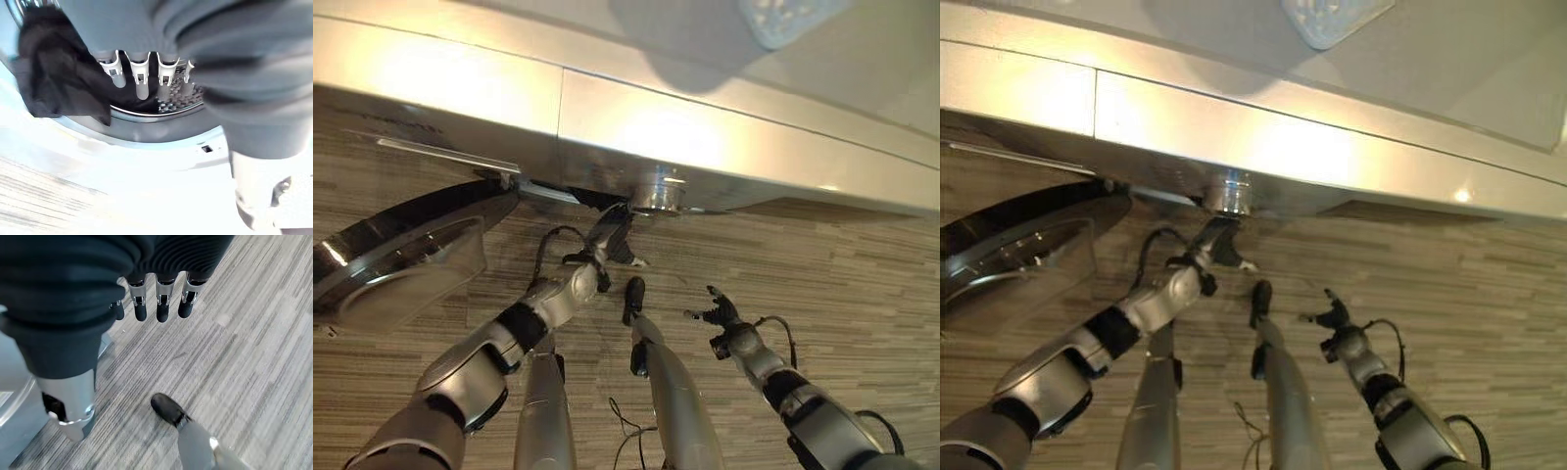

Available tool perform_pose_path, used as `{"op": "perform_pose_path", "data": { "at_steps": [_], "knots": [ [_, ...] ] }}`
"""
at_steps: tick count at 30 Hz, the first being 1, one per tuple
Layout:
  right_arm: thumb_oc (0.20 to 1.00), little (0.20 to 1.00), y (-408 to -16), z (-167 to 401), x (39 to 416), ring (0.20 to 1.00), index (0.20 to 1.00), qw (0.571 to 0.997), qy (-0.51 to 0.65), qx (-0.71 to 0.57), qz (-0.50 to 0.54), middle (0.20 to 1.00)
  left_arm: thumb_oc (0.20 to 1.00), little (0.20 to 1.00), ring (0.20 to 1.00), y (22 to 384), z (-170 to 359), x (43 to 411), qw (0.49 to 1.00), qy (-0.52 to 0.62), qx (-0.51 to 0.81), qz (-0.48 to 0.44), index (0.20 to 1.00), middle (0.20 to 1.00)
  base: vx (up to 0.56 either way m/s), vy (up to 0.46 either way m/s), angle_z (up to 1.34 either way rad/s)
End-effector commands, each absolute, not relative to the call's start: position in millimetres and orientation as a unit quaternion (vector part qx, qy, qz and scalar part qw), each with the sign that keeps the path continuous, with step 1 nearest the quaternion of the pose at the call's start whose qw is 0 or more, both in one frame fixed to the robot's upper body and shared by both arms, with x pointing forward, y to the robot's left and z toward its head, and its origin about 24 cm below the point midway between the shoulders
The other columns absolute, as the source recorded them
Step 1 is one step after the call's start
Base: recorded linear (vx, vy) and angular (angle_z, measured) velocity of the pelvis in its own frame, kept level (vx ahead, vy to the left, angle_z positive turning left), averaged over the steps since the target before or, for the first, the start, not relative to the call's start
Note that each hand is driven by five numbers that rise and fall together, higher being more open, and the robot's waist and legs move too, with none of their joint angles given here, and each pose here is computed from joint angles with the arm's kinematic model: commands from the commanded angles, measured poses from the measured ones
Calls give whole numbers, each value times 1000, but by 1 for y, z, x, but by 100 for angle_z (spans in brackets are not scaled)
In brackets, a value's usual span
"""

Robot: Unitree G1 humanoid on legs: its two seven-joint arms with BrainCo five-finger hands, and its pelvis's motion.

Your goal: Grab the laundry basket,head to the washer,open it,put in the laundry and shut it.

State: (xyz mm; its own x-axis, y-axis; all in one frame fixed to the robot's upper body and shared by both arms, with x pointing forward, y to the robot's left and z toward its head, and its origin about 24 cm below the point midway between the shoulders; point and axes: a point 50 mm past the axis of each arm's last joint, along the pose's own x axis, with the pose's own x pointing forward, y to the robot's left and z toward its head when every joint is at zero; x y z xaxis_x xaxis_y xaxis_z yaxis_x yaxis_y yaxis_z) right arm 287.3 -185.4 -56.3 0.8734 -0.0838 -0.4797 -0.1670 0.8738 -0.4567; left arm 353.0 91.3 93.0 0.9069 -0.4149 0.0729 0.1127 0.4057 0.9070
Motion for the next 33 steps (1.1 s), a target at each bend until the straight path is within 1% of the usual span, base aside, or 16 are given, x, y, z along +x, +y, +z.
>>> {"op": "perform_pose_path", "data": {
  "at_steps": [1, 4, 11, 12, 13, 14, 17, 19, 20, 24, 26, 27, 28, 30, 31, 33],
  "knots": [
    [1000, 1000, -204, -82, 252, 1000, 1000, 912, 306, -273, 29, 1000, 1000, 1000, 1000, 92, 102, 347, 836, -168, 497, -158, 1000, 1000, 39, 60, -3],
    [1000, 1000, -209, -93, 235, 1000, 1000, 901, 333, -275, 32, 1000, 1000, 1000, 1000, 104, 83, 340, 838, -134, 504, -160, 1000, 1000, 54, 65, -3],
    [1000, 1000, -248, -115, 188, 1000, 1000, 869, 425, -254, -12, 1000, 1000, 1000, 1000, 175, 1, 296, 876, 61, 463, -123, 1000, 1000, 96, 87, 3],
    [1000, 1000, -248, -115, 187, 1000, 1000, 868, 425, -254, -11, 1000, 1000, 1000, 1000, 175, 0, 295, 876, 62, 463, -123, 1000, 1000, 151, 105, 5],
    [1000, 1000, -261, -121, 171, 1000, 1000, 861, 450, -234, -43, 1000, 1000, 1000, 1000, 194, -25, 275, 885, 123, 438, -101, 1000, 1000, 69, 56, 3],
    [1000, 1000, -261, -121, 171, 1000, 1000, 861, 450, -234, -43, 1000, 1000, 1000, 1000, 194, -25, 275, 885, 124, 438, -101, 1000, 1000, 102, 94, -4],
    [1000, 1000, -271, -135, 135, 1000, 1000, 848, 495, -117, -148, 1000, 1000, 1000, 1000, 219, -68, 241, 913, 244, 326, -17, 1000, 1000, 70, 57, -9],
    [1000, 1000, -273, -139, 126, 1000, 1000, 842, 503, -83, -179, 1000, 1000, 1000, 1000, 223, -83, 228, 912, 286, 295, 5, 1000, 1000, 99, 59, -9],
    [1000, 1000, -278, -142, 114, 1000, 1000, 829, 507, -29, -236, 1000, 1000, 1000, 1000, 231, -113, 196, 887, 374, 270, 37, 1000, 1000, 176, 90, -10],
    [1000, 1000, -290, -132, 129, 1000, 1000, 836, 473, -8, -278, 1000, 1000, 1000, 1000, 238, -132, 167, 860, 442, 247, 66, 1000, 1000, 65, 41, -30],
    [1000, 1000, -312, -117, 141, 1000, 1000, 843, 430, 1, -324, 1000, 1000, 1000, 1000, 244, -140, 148, 843, 480, 231, 81, 1000, 1000, 37, 13, -5],
    [1000, 1000, -339, -81, 175, 1000, 1000, 874, 345, -24, -341, 1000, 1000, 1000, 1000, 252, -143, 135, 833, 497, 224, 95, 1000, 1000, 36, 23, 2],
    [1000, 1000, -315, -25, 221, 1000, 1000, 936, 186, -83, -285, 1000, 1000, 1000, 1000, 255, -145, 126, 825, 515, 204, 112, 1000, 1000, 22, 33, 0],
    [1000, 1000, -324, -33, 190, 1000, 1000, 919, 187, -67, -341, 1000, 1000, 1000, 1000, 253, -150, 115, 818, 534, 176, 126, 1000, 1000, 8, 31, -14],
    [1000, 1000, -325, -33, 189, 1000, 1000, 918, 188, -67, -342, 1000, 1000, 1000, 1000, 253, -150, 115, 817, 534, 176, 126, 1000, 1000, 20, 21, -14],
    [1000, 1000, -342, -16, 186, 1000, 1000, 894, 137, -73, -421, 1000, 1000, 1000, 1000, 248, -153, 108, 815, 537, 180, 120, 1000, 1000, 2, 8, 2]
  ]
}}
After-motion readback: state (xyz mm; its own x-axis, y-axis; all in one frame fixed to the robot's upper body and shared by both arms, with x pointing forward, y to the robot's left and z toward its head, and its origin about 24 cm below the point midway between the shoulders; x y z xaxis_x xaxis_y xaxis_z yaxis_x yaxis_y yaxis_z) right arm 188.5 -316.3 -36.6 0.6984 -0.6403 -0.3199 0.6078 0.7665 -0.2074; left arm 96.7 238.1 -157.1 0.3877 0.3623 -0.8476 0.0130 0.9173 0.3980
